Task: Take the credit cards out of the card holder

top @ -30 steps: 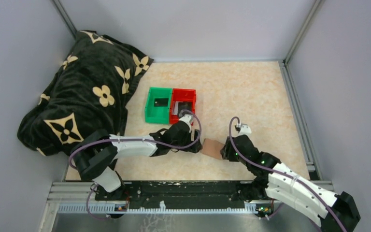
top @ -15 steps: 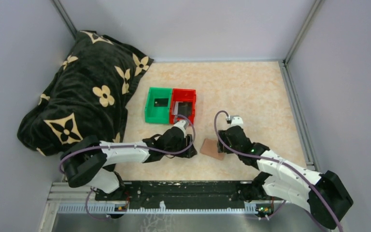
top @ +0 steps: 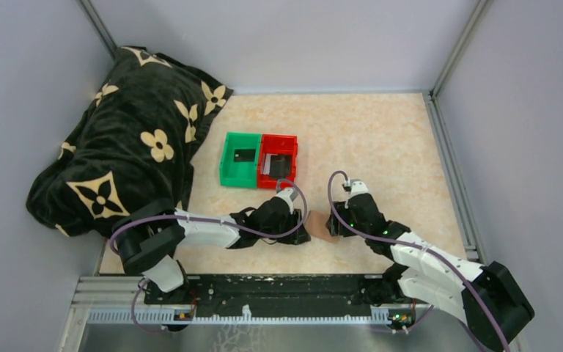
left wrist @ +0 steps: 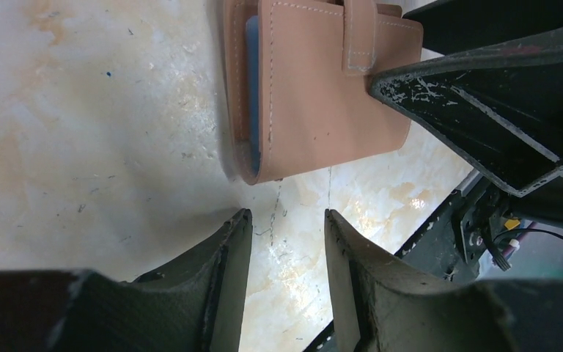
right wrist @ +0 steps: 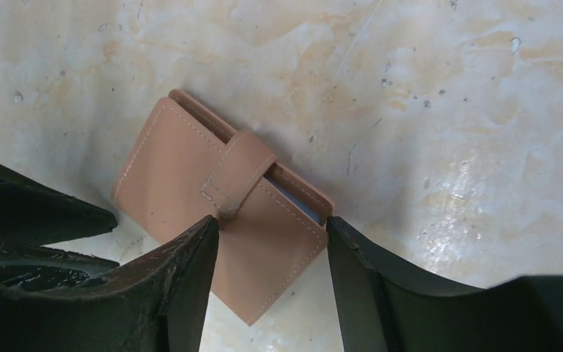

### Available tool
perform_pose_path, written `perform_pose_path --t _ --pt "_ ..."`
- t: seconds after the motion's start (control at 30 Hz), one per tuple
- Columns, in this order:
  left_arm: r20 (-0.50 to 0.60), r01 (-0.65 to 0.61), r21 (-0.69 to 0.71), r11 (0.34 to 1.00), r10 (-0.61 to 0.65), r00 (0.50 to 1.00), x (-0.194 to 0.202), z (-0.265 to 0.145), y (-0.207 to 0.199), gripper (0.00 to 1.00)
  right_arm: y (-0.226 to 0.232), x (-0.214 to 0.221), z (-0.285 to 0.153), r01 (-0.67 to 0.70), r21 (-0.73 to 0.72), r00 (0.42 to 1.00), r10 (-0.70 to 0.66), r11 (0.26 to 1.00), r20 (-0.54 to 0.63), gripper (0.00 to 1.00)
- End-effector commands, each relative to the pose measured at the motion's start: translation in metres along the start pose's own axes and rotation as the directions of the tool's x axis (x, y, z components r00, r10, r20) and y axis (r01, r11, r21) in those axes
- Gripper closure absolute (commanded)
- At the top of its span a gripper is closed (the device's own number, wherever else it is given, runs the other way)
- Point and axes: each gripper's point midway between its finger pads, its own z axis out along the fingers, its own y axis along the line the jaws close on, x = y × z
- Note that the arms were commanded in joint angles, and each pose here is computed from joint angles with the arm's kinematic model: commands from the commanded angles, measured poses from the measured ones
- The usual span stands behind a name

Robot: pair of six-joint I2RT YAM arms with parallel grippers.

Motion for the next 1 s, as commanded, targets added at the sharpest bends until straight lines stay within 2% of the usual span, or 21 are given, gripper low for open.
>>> perform_pose_path --t 0.0,0.1,0.13,0.3,0.5,0.6,0.63,0.67,0.73,0.8,0.97 --pt "0.004 -0.02 -0.047 0.999 0.02 1.0 -0.002 0.001 0.006 0.52 0.018 -0.011 -0.002 -0.018 -0.097 0.999 0.023 0.995 0.049 0.47" --pt "0.01 -0.033 -0.061 0.998 0.034 0.999 -0.005 0.0 0.007 0.52 0.024 -0.005 -0.003 -0.023 -0.138 0.999 0.028 0.99 0.031 0.55" --pt "0.01 -0.034 -0.065 0.997 0.035 0.999 -0.005 0.001 0.008 0.52 0.026 -0.005 -0.004 -0.032 -0.151 0.999 0.037 0.988 0.031 0.6" --pt "0.007 -0.032 -0.068 0.997 0.033 0.999 -0.005 0.003 0.008 0.52 0.03 -0.01 -0.008 -0.074 -0.17 0.995 0.084 0.983 0.05 1.0" --pt "0.013 -0.038 -0.069 0.997 0.039 0.999 -0.008 0.0 0.006 0.51 0.043 -0.041 -0.027 -0.068 -0.211 0.987 0.097 0.975 0.127 1.0" --pt "0.03 -0.047 -0.067 0.997 0.049 0.998 -0.014 -0.007 0.002 0.44 0.043 -0.061 -0.039 -0.053 -0.19 0.98 0.088 0.98 0.18 1.0" --pt "0.041 -0.052 -0.06 0.997 0.055 0.998 -0.018 -0.011 -0.001 0.38 0.041 -0.068 -0.043 -0.044 -0.17 0.977 0.078 0.984 0.2 1.0" --pt "0.051 -0.056 -0.052 0.997 0.059 0.997 -0.022 -0.015 -0.005 0.29 0.038 -0.075 -0.047 -0.03 -0.144 0.974 0.061 0.989 0.219 1.0" --pt "0.087 -0.065 -0.032 0.997 0.067 0.994 -0.035 -0.028 -0.016 0.19 0.034 -0.09 -0.054 -0.008 -0.099 0.966 0.033 0.995 0.255 1.0" --pt "0.12 -0.072 -0.019 0.997 0.074 0.99 -0.044 -0.039 -0.024 0.16 0.023 -0.103 -0.06 -0.022 -0.024 0.956 0.028 0.999 0.291 1.0" --pt "0.18 -0.092 -0.01 0.996 0.092 0.979 -0.06 -0.059 -0.032 0.15 -0.007 -0.135 -0.075 -0.014 0.178 0.923 -0.056 0.984 0.38 1.0"
